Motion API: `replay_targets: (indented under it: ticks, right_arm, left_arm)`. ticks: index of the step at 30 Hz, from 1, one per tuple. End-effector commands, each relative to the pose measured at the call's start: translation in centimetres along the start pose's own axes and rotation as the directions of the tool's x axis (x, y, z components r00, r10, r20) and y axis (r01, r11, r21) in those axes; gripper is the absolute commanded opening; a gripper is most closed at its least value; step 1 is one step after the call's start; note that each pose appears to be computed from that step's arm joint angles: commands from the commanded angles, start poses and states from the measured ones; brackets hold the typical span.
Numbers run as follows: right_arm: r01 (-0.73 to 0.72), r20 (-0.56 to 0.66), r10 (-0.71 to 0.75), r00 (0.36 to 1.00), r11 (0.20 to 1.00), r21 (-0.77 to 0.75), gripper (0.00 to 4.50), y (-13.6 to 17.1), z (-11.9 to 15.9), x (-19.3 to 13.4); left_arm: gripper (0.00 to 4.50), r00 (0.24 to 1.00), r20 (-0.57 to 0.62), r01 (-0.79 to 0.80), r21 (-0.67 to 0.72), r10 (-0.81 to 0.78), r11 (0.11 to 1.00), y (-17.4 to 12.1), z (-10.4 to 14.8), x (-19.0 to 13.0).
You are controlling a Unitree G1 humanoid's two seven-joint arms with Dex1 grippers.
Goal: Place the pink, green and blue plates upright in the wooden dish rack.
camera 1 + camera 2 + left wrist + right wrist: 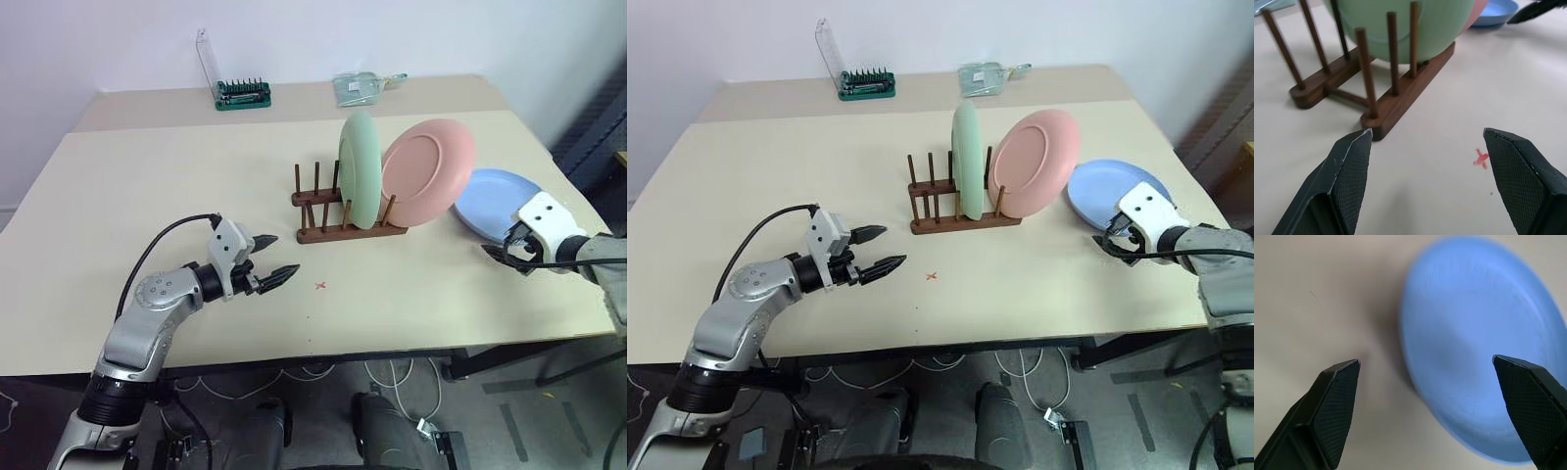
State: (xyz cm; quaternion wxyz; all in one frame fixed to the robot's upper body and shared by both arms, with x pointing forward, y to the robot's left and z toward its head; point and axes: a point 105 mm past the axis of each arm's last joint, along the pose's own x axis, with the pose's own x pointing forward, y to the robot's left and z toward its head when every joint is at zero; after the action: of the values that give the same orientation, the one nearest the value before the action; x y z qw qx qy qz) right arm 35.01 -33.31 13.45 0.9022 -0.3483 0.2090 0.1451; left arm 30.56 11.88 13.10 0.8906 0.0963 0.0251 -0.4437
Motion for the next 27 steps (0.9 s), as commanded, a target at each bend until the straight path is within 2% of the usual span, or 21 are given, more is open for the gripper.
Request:
replay_targets:
  ticks: [1,2,3,9,14,17,21,24,26,27]
  right_arm:
    - [0.028,-0.011,-0.029,1.0,0.998,-0.059,3.91,-0.5,-0.5,0.7]
    - [0.024,-0.016,-0.026,1.0,0.996,-0.082,3.66,-0.4,-0.7,1.0]
    - [0.028,-0.012,-0.029,1.0,0.996,-0.087,3.19,-0.4,-0.7,1.2]
    - [0.061,0.037,-0.056,0.998,0.989,-0.136,0.14,-0.8,0.1,1.6]
    - [0.136,0.062,-0.126,0.99,0.971,-0.194,0.05,-1.7,0.8,1.1]
    - [0.343,0.196,-0.307,0.931,0.921,-0.187,0.05,-5.0,4.8,-0.7]
    - [0.607,0.376,-0.521,0.766,0.779,-0.158,0.05,-9.7,11.1,-4.6]
    - [0.708,0.553,-0.571,0.607,0.704,-0.052,0.05,-11.2,17.0,-8.0]
    - [0.673,0.7,-0.494,0.516,0.74,0.026,0.05,-9.9,21.5,-10.0]
    - [0.607,0.762,-0.43,0.484,0.792,0.062,0.05,-8.7,23.4,-10.7]
  left_arm:
    - [3.75,0.999,0.025,-0.022,0.033,0.022,0.999,0.2,0.7,-0.5]
    - [3.75,0.999,0.023,-0.027,0.032,0.026,0.999,0.2,0.6,-0.6]
    - [3.75,0.999,0.02,-0.033,0.033,0.032,0.999,0.3,0.5,-0.7]
    - [3.75,0.999,0.018,-0.046,0.032,0.046,0.998,0.3,0.4,-0.9]
    - [3.75,0.999,0.021,-0.046,0.031,0.045,0.998,0.4,0.5,-0.8]
    - [3.75,0.999,0.023,-0.044,0.031,0.043,0.999,0.5,0.7,-0.6]
    - [3.75,0.999,0.021,-0.038,0.031,0.037,0.999,0.5,0.7,-0.4]
    - [3.75,0.999,0.023,-0.033,0.031,0.032,0.999,0.6,0.8,-0.1]
    - [3.75,0.999,0.025,-0.031,0.031,0.03,0.999,0.6,0.9,0.1]
    - [3.75,0.999,0.026,-0.032,0.031,0.031,0.999,0.7,0.9,0.1]
